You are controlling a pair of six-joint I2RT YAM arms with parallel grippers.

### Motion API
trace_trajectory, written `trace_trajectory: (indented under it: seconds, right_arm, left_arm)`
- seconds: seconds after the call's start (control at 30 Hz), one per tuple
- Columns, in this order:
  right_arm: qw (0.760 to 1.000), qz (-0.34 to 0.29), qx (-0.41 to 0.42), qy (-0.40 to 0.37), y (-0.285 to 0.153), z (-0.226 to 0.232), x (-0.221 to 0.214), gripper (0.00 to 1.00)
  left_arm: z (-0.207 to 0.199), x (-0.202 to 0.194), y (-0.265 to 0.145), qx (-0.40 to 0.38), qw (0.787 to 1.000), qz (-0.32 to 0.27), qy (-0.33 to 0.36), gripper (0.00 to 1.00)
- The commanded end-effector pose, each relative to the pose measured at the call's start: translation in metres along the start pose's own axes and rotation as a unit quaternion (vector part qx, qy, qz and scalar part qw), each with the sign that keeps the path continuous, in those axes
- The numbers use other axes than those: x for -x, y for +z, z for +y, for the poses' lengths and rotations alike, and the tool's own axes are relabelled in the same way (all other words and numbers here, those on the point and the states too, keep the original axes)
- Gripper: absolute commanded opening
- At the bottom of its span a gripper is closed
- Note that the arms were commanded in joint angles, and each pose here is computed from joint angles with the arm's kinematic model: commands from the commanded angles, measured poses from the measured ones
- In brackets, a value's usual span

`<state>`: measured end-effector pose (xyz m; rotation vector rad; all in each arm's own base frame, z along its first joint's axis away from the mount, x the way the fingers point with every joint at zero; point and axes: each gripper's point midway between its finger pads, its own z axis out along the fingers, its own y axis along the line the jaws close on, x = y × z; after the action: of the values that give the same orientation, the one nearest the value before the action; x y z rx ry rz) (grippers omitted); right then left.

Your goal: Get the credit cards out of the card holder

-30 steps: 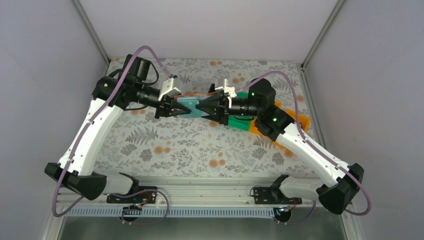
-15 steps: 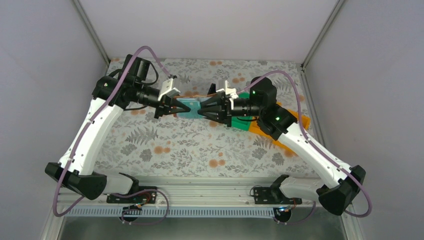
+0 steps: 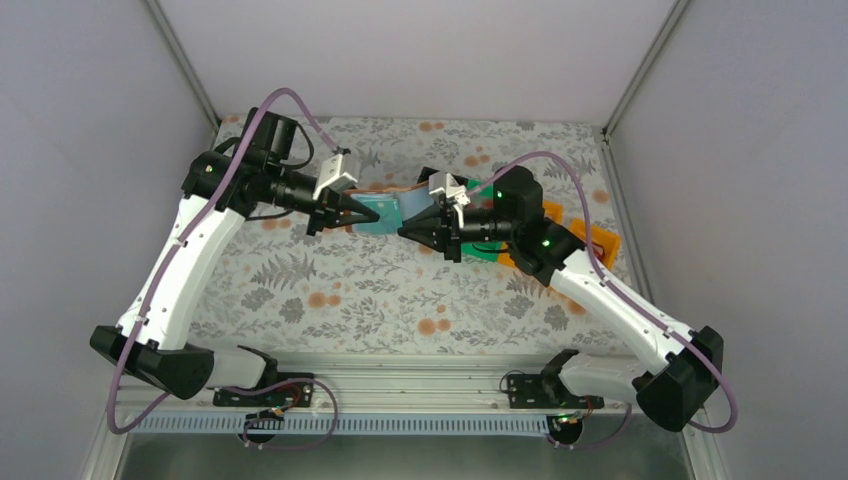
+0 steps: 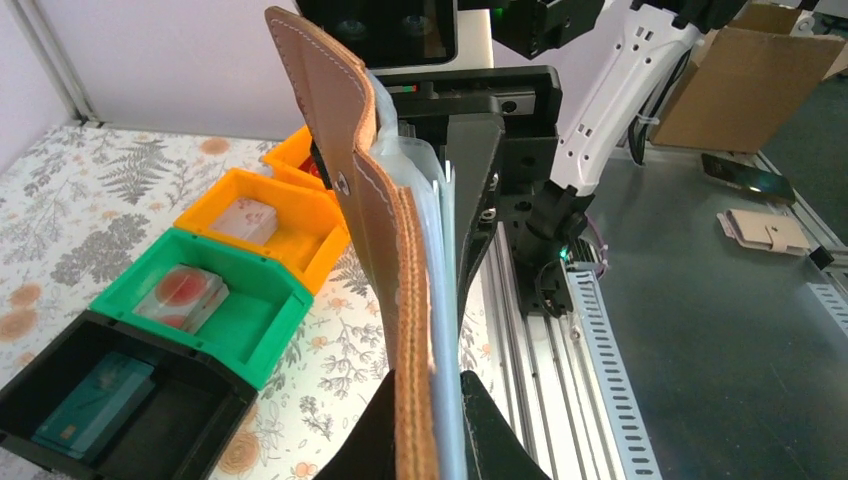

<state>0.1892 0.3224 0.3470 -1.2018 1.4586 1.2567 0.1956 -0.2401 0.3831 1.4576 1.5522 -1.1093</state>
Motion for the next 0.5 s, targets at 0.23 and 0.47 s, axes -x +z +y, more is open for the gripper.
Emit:
trace_trajectory:
  seconds: [0.23, 0.47]
  right_arm:
    - [0.999, -0.024, -0.037, -0.013, -0.018, -0.004, 0.016, 0.04]
    - [0.999, -0.023, -0.04, -0.008, -0.024, -0.006, 0.021, 0.04]
  left_arm:
    - [-0.016, 0.011, -0.004, -0.033, 0.999, -0.025, 0.019, 0.13]
    - [-0.012, 0.003, -0.001, -0.031, 0.999, -0.016, 0.012, 0.22]
